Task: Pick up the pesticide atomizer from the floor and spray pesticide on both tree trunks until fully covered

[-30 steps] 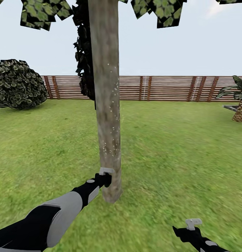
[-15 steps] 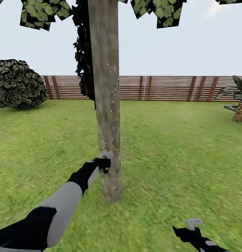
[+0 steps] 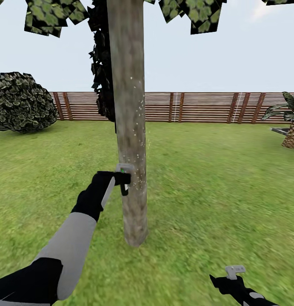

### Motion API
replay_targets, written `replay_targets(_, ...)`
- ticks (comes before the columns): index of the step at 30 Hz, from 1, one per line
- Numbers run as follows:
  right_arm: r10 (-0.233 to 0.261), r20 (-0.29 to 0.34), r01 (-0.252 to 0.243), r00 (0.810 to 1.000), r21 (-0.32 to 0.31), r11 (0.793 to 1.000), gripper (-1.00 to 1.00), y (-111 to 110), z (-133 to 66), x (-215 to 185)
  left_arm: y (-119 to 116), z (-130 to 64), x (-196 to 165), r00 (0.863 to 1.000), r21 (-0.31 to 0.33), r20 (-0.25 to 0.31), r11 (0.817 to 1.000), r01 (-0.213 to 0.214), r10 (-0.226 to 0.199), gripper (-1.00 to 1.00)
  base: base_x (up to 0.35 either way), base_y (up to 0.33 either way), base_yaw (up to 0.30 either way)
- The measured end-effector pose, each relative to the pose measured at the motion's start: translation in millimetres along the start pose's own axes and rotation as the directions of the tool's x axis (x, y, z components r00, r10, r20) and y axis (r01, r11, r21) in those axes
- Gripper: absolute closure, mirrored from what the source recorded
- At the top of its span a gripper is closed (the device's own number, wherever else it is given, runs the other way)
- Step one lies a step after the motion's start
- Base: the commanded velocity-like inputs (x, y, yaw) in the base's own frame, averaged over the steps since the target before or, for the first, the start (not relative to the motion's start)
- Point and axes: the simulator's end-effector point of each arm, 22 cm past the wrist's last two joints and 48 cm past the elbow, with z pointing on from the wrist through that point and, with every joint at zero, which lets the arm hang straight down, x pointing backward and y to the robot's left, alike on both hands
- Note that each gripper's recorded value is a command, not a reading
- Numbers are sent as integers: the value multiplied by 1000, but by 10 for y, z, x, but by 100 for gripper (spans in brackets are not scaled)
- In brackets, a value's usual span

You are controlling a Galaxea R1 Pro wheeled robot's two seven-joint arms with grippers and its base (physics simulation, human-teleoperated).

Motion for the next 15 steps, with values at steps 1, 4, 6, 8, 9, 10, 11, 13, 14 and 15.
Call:
replay_targets(1, 0, 0, 0, 1000, 0, 1000, -100, 0, 0, 0, 2, -12, -2, 1000, -1, -8, 1000, 0, 0, 100, 0, 0, 0)
replay_targets(4, 0, 0, 0, 1000, 0, 1000, -100, 0, 0, 0, -1, -62, -190, 1000, -2, 7, 1000, -5, 5, 100, 0, 0, 0)
replay_targets(6, 0, -1, 0, 1000, 0, 1000, -100, 0, -1, 1, -10, -146, -465, 1000, -4, 17, 1000, -13, 13, 100, 0, 0, 0)
replay_targets(8, 0, -1, 0, 1000, 0, 1000, -100, 2, 0, 2, -15, -226, -686, 1000, -7, 22, 1000, -20, 20, 100, 0, 0, 0)
replay_targets(9, 0, -1, 0, 1000, 0, 1000, -100, 2, 0, 2, -20, -271, -816, 999, -9, 33, 1000, -24, 24, 100, 0, 0, 0)
replay_targets(10, 0, -1, 0, 1000, -1, 1000, -100, 7, 2, 3, -29, -338, -1012, 998, -10, 55, 1000, -30, 30, 100, 0, 0, 0)
replay_targets(11, 0, -1, 0, 1000, -1, 1000, -100, 9, 0, 2, -38, -396, -1161, 997, -12, 73, 999, -34, 35, 100, 0, 0, 0)
replay_targets(13, 1, -1, -1, 1000, -4, 1000, -100, 30, 5, 3, -51, -466, -1343, 995, -12, 93, 999, -40, 41, 100, 0, 0, 0)
replay_targets(14, 1, -1, -1, 1000, -5, 1000, -100, 38, 6, 3, -53, -494, -1400, 994, -14, 96, 999, -42, 43, 100, 0, 0, 0)
replay_targets(15, 2, -2, -2, 1000, -8, 1000, -100, 64, 13, 4, -68, -595, -1579, 995, -16, 93, 999, -47, 48, 100, 0, 0, 0)
